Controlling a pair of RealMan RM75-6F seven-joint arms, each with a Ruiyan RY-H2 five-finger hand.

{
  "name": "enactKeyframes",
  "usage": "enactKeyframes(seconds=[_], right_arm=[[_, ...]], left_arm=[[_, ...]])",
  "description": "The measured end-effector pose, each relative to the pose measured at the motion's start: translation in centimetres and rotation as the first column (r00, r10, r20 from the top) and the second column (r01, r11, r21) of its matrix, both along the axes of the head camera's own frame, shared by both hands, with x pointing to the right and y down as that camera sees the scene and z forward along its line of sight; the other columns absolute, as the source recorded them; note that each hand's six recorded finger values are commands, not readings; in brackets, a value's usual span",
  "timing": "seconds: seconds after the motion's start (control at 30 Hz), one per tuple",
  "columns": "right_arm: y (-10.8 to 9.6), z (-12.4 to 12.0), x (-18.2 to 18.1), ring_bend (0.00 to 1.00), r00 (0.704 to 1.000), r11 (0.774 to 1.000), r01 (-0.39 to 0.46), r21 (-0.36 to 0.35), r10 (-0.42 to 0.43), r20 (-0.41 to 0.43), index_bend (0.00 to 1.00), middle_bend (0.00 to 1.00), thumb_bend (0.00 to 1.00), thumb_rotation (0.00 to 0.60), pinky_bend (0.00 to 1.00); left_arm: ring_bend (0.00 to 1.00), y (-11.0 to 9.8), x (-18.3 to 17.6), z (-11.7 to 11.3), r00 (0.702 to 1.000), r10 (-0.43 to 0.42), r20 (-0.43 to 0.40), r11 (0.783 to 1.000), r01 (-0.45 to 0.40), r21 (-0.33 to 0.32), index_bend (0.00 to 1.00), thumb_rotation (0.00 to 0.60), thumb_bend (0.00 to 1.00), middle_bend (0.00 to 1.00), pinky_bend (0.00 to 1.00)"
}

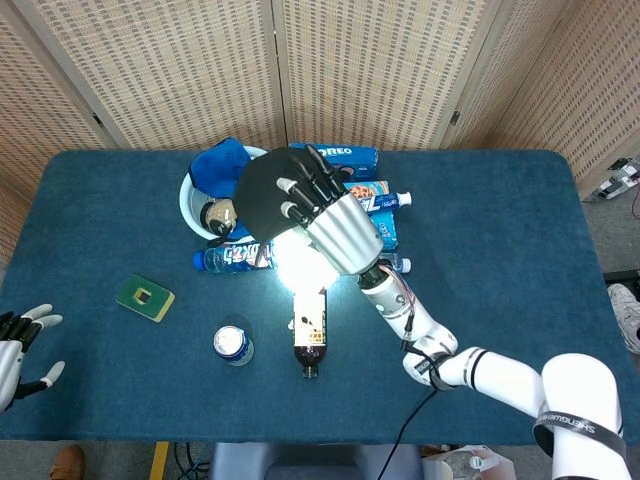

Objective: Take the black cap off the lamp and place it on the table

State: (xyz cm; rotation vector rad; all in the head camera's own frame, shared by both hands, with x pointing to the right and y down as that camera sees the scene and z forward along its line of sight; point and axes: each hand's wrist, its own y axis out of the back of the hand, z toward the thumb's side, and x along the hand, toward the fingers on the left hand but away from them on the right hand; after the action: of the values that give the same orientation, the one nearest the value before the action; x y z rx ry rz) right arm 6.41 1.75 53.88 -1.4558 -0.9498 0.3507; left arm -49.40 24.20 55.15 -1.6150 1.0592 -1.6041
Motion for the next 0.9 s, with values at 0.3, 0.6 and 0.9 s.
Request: enactKeyframes(seconds=[0.3,0.6,0.9], right_arm=[[-3.2,-1.7,1.9,0.09,0.995,0.993,-0.101,0.057,0.102,-0.007,0.73,0.35,0.51,0.600,0.00],[-5.0,-3.3,7.2,0.10,0.978,0.974,-0.207,0.097,0.209,-0.013,0.73,0.35,0.51,0.600,0.00],[-4.4,-1.7,13.2,0.10,0.957,0.958,-0.280,0.053,0.283,-0.055,0.73,0.35,0.51,0.600,0.00]], left_arm=[[0.17,-0.1,-0.2,-0.2,1.000,-0.003,0.004,1.000,0.003,0.004,0.26,0.600,0.23,0.17,0.07],[0.17,-0.2,0.2,0.3,1.000,0.009,-0.006,1.000,-0.009,-0.002,0.26,0.600,0.23,0.17,0.07],[0.17,-0.4,0.8,0.7,0.999,0.025,-0.020,1.000,-0.025,-0.008,0.26,0.600,0.23,0.17,0.07]])
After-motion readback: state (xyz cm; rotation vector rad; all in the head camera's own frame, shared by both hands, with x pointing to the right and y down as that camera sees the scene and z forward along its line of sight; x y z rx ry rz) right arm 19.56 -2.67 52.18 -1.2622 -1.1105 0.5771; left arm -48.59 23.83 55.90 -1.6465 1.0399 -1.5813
